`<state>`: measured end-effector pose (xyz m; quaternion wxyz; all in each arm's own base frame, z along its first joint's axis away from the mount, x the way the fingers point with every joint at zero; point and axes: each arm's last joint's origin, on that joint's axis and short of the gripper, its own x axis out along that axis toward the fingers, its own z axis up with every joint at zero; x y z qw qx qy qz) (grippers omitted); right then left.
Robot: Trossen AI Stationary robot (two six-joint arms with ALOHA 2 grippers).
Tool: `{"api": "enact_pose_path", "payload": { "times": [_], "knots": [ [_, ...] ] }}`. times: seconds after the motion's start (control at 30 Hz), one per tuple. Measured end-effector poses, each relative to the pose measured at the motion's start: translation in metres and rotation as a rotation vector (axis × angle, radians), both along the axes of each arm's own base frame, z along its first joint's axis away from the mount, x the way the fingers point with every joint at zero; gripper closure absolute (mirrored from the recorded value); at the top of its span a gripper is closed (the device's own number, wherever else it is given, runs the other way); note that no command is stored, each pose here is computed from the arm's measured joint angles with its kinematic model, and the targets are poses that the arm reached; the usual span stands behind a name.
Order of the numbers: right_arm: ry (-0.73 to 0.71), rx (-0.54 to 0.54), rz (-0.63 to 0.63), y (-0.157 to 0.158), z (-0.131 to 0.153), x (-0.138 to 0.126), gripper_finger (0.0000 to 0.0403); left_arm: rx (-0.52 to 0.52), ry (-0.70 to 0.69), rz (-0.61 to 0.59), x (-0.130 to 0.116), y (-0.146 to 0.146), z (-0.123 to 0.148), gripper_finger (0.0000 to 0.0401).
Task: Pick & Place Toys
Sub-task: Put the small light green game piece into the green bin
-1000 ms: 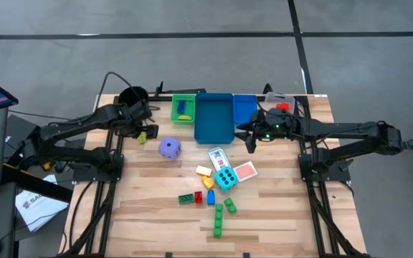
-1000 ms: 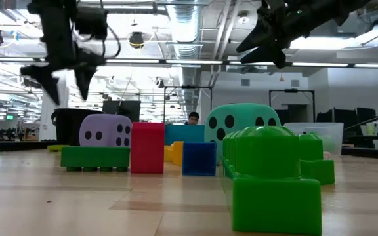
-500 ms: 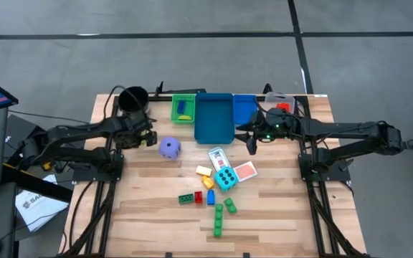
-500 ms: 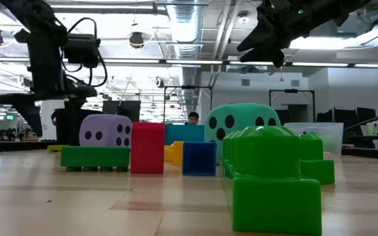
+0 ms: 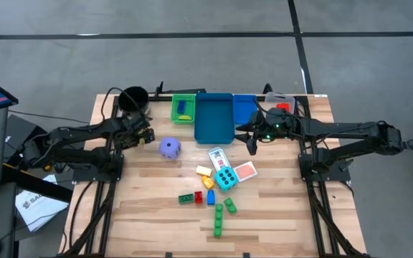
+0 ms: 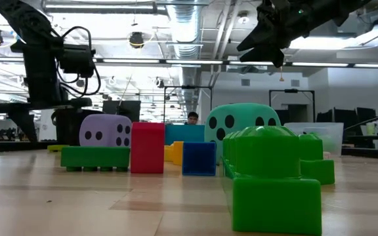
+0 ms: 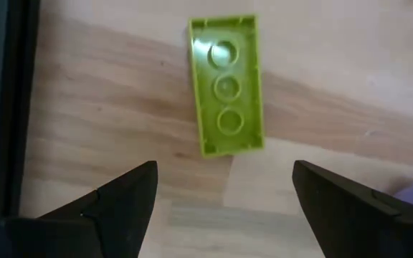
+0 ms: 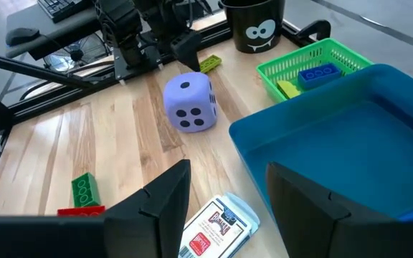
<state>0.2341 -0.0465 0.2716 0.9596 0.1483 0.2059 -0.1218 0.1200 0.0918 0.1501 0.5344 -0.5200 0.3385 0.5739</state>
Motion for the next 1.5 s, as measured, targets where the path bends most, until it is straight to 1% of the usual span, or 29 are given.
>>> {"api": "enact_pose_path", "payload": {
  "times": [0.13,0.33,0.67,0.9,1.0,1.17,1.33,1.5],
  "knots": [
    [0.000,0.000,0.000,0.000,0.000,0.000,0.0223,0.047,-0.004,0.021,0.001,0.004,0.001,0.0084],
    [0.000,0.000,0.000,0.000,0.000,0.000,0.0223,0.087,0.031,0.041,-0.001,0.006,0.000,0.0084],
    [-0.001,0.000,-0.001,0.000,0.000,0.000,0.0223,0.082,0.059,0.018,0.009,0.014,-0.012,0.0084],
    [0.000,0.000,-0.001,0.000,0.000,0.000,0.0223,0.062,0.088,-0.004,0.011,0.015,-0.018,0.0089],
    [-0.001,0.000,-0.001,0.000,0.000,0.000,0.0223,0.062,0.098,-0.025,0.011,0.015,-0.018,0.0103],
    [0.000,0.000,-0.001,0.000,0.000,0.000,0.0223,0.063,0.106,-0.026,0.010,0.015,-0.018,0.0136],
    [0.000,-0.001,-0.003,0.000,0.000,0.000,0.0223,0.080,0.095,-0.025,0.012,0.016,-0.018,0.0182],
    [0.000,-0.001,-0.003,0.000,0.000,0.000,0.0223,0.077,0.100,-0.025,0.011,0.016,-0.018,0.0235]
  ]
}}
